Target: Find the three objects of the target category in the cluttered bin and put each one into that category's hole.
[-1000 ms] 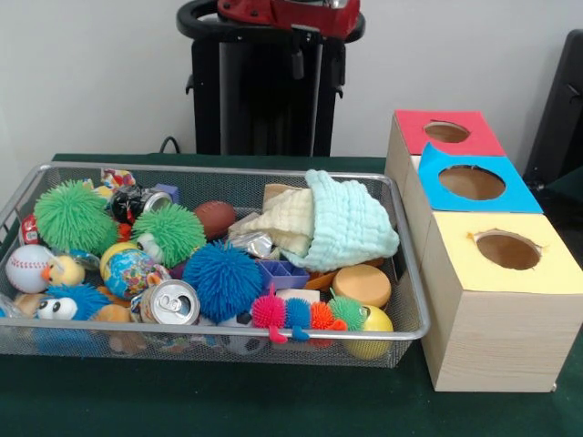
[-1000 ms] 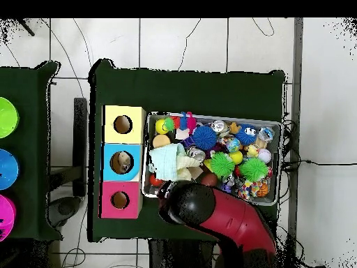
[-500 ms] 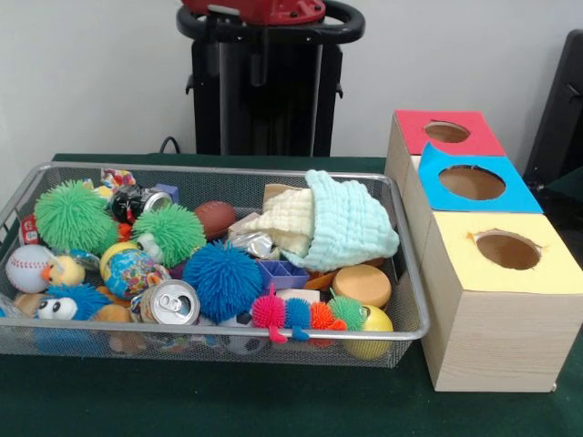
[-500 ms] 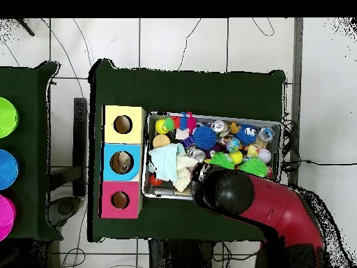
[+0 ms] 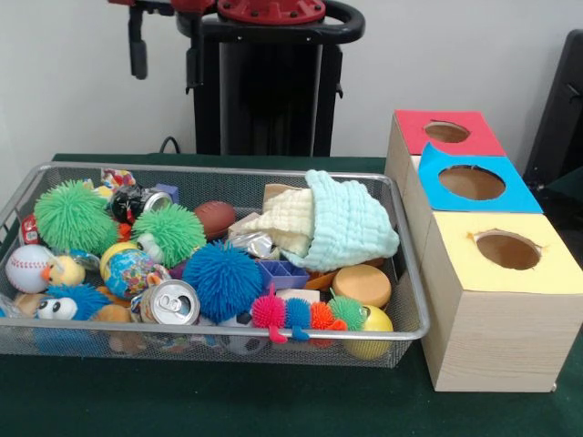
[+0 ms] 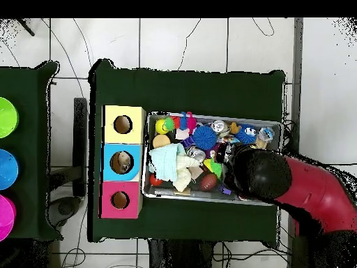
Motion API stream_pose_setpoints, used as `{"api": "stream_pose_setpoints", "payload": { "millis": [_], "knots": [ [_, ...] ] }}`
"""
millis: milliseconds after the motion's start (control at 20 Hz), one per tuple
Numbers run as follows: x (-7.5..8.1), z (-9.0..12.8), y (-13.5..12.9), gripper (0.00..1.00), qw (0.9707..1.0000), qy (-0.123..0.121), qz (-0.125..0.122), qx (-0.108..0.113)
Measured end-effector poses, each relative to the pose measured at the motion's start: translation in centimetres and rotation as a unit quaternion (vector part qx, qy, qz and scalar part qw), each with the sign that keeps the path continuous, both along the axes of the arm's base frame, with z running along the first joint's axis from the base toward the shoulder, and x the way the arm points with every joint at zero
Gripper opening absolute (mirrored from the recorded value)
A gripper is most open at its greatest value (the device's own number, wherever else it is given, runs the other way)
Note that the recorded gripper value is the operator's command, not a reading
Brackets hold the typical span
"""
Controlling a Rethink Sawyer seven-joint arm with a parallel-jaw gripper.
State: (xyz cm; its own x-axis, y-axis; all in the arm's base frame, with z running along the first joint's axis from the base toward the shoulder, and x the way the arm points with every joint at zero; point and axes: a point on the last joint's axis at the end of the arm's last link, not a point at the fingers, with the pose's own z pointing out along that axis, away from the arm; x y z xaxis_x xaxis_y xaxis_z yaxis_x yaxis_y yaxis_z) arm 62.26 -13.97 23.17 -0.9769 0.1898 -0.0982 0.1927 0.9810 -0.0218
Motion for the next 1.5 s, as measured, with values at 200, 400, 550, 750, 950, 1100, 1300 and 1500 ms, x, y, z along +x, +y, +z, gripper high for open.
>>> {"api": "stream_pose_setpoints", "payload": {
  "millis": [200, 400, 550, 750, 950, 1100, 1300, 1500],
  "knots": [
    [1.8, 1.0, -1.6, 1.0, 0.999, -0.022, 0.038, -0.007],
    [3.1, 1.9, -2.3, 1.0, 0.998, -0.038, 0.049, -0.011],
    [3.8, 2.4, -2.0, 1.0, 0.9975, -0.045, 0.053, -0.012],
    [4.2, 3.2, -0.5, 1.0, 0.9966, -0.048, 0.065, -0.016],
    [2.9, 6.6, 3.8, 1.0, 0.9961, -0.027, 0.083, -0.017],
    [1.1, 9.0, 6.5, 1.0, 0.9964, -0.005, 0.084, -0.005],
    [-0.3, 10.5, 8.0, 1.0, 0.9972, -0.001, 0.074, 0.009],
    [-0.5, 9.5, 6.0, 1.0, 0.9984, -0.011, 0.054, 0.012]
  ]
}}
